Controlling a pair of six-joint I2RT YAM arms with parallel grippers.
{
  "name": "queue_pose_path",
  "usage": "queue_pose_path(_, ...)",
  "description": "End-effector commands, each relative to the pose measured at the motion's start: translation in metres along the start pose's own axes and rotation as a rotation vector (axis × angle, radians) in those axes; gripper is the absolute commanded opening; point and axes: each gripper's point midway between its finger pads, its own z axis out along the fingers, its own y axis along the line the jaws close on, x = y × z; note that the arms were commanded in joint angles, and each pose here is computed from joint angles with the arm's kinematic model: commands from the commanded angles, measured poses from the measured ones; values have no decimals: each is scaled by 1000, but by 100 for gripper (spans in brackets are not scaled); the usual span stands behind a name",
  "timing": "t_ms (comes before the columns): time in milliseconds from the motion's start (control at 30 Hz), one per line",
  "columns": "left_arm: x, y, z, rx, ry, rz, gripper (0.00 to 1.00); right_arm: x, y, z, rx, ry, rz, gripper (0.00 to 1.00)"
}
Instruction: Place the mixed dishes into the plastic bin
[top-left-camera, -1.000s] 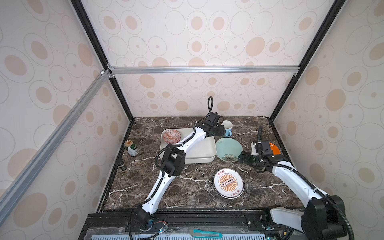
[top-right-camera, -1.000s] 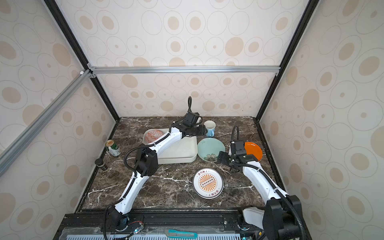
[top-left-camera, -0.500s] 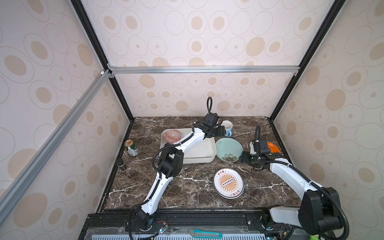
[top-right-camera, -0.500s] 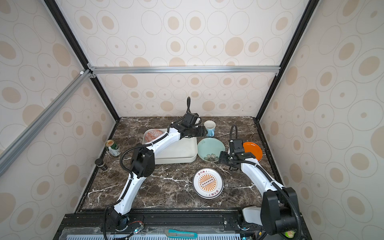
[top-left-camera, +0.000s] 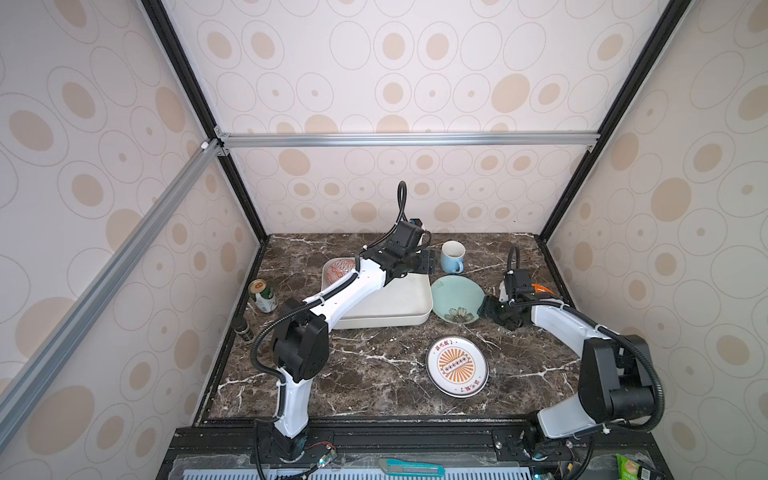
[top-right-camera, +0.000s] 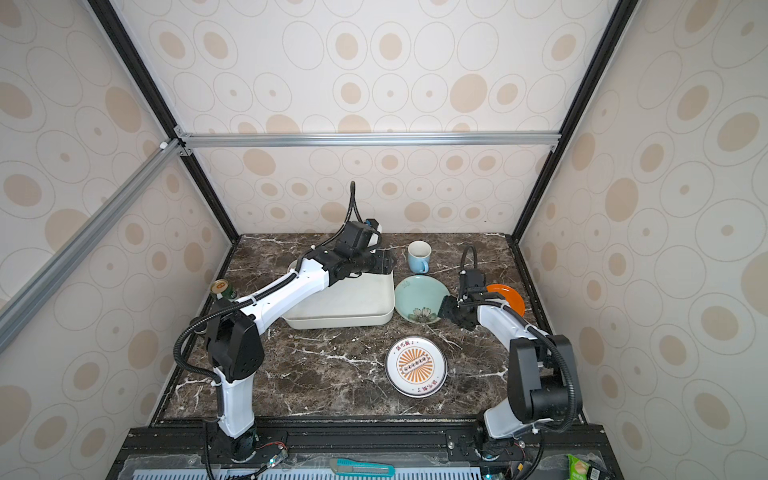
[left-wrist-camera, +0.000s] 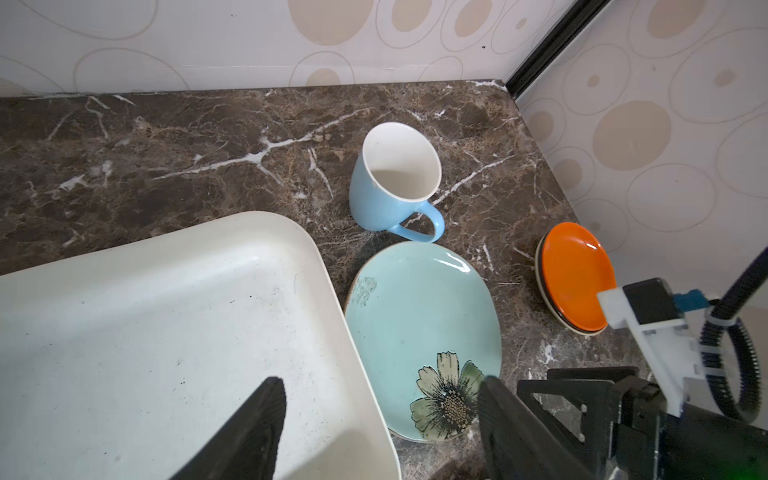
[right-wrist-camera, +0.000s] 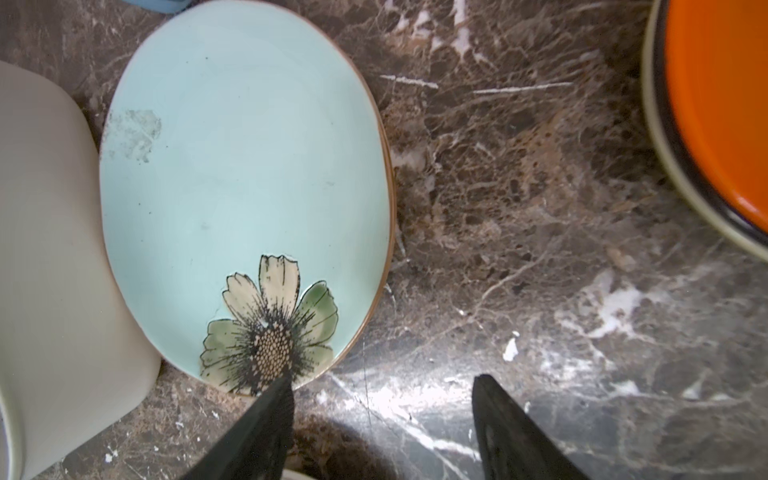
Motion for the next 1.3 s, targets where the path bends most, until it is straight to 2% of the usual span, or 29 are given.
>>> queue_pose_path(0,15,7,14,-33,43,57,73,-18,16,-4,-57,-41,-24,71)
queue_pose_path(200,15,7,19,-33,37,66,73,-65,36,-15,-37,-101,-68,74)
queue_pose_path(367,19,6,28,-22,59,65,73,-86,56,-6,-83,-114,-91,75)
queue_pose_path(467,20,7,31,-24,63,64,73,-92,70,6,-124,-113,-131,69)
queue_pose_path(633,25,10,33,-36,79,67,73,-97,89,29,-171,-112,-190,65)
queue_pose_path(967,33,14,37,-45,99,63,72,-112,109,40,-178,-171,-296,65)
queue_pose_path(1267,39,18,42,-60,119,74,72,-124,120,62,-177,-180,-316,62)
